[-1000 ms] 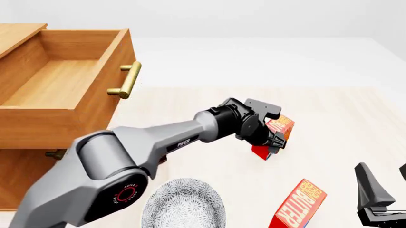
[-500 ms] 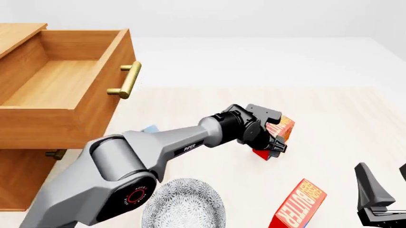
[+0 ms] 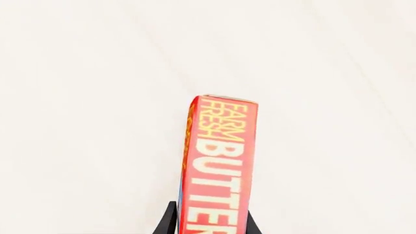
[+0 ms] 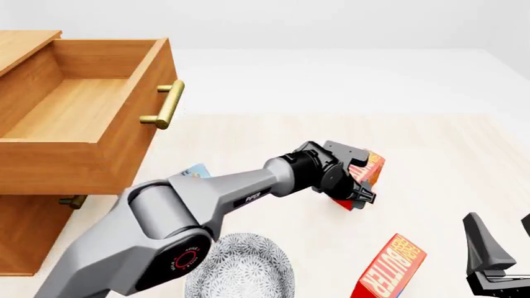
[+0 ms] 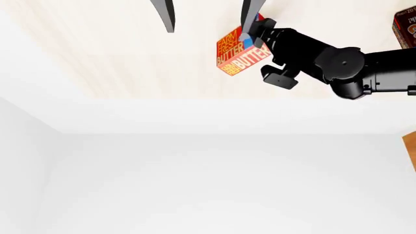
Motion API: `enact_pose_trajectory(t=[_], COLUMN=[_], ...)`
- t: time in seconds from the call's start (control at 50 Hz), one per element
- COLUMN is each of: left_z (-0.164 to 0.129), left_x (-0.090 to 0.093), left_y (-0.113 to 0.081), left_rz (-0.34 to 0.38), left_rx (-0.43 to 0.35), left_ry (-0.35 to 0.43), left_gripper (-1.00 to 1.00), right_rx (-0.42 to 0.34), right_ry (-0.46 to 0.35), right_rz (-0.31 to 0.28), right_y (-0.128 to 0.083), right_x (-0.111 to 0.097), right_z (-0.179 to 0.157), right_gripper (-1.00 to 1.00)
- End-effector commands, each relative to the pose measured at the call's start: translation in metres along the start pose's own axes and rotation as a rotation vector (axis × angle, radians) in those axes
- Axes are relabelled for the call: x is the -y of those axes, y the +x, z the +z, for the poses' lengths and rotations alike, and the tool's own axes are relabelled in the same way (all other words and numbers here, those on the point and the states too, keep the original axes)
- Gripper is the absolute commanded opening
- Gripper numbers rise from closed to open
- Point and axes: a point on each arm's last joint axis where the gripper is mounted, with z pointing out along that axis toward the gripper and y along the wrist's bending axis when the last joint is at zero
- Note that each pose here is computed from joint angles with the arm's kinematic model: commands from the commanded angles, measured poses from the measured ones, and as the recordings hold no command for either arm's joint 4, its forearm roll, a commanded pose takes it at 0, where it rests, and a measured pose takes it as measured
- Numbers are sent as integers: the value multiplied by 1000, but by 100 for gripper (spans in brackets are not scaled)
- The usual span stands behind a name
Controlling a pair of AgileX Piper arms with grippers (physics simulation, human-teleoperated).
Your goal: Put the butter at the front in the top drawer of the cabinet and close it.
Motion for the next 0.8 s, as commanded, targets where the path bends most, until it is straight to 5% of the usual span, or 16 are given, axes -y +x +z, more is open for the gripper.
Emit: enact_pose_trajectory(t=[0.02,0.8], left_z=[6,-108], left_x=[20,28], left_y=[12,-23], left_rz=[40,63], left_rx=[-48,83], left_ry=[29,73], left_gripper=[-100,-100], right_rx=[1,1], right_ry=[0,0], right_rz=[1,1], right_y=[1,1], right_x=[0,0], right_z=[-1,-1], right_gripper=[100,100])
